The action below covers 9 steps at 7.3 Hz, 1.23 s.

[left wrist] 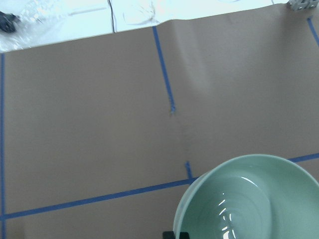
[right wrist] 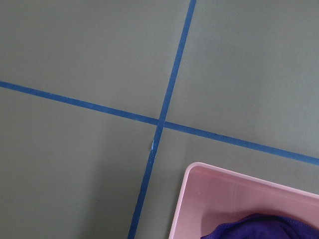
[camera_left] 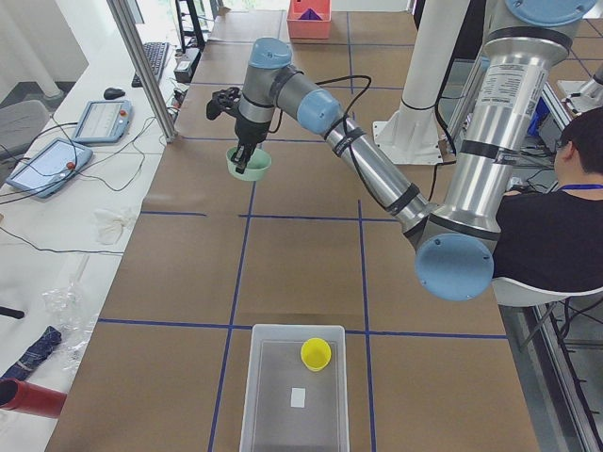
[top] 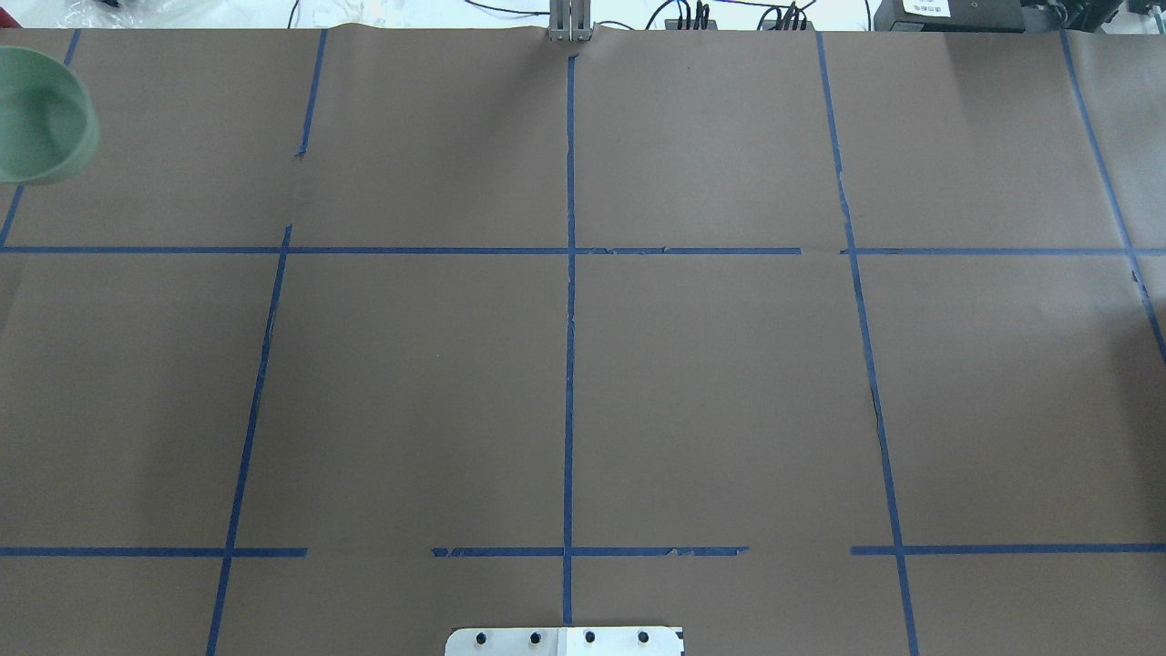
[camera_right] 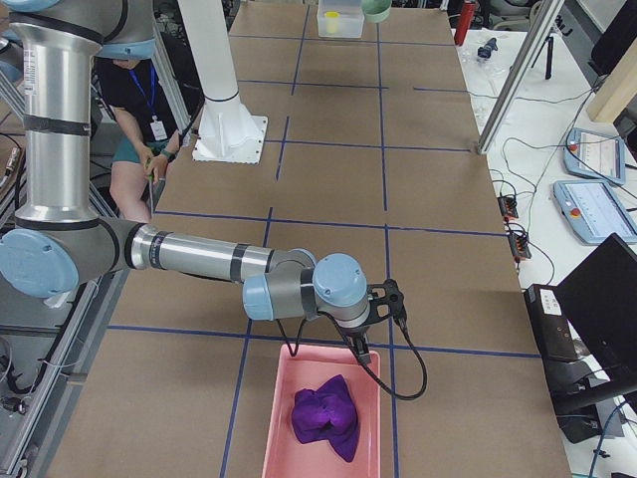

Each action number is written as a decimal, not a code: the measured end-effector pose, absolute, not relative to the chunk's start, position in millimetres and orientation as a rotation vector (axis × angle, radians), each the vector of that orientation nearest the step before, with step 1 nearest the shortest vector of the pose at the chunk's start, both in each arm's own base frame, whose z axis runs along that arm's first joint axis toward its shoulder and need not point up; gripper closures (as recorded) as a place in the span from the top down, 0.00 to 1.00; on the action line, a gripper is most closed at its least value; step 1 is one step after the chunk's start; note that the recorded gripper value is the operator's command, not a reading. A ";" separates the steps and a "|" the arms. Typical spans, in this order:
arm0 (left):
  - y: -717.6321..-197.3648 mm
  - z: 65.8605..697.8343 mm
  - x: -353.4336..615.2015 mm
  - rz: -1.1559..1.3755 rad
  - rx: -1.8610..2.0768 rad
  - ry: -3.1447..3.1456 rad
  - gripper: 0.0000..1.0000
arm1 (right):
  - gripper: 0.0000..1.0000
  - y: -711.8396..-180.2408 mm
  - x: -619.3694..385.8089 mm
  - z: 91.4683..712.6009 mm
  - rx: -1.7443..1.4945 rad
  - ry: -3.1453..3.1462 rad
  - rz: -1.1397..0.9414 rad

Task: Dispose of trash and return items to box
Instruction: 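Carry the green bowl with the left gripper over the clear bin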

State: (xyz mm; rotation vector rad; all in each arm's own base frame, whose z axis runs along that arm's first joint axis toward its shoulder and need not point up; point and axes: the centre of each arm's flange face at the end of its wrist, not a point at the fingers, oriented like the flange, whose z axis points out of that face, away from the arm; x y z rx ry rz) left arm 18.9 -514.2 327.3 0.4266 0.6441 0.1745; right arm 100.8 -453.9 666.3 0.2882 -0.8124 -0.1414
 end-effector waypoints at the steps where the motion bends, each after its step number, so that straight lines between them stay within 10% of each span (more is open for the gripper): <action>1: -528.5 366.8 -35.9 0.236 0.414 0.578 0.00 | 1.00 -454.0 100.7 665.8 0.289 -0.814 -0.142; 5: -532.0 578.4 -221.5 0.438 0.326 0.494 0.00 | 1.00 -453.0 98.5 665.0 0.311 -0.814 -0.153; 9: -395.6 762.1 -202.3 0.390 0.393 0.581 0.00 | 1.00 -454.5 91.3 663.8 0.312 -0.816 -0.173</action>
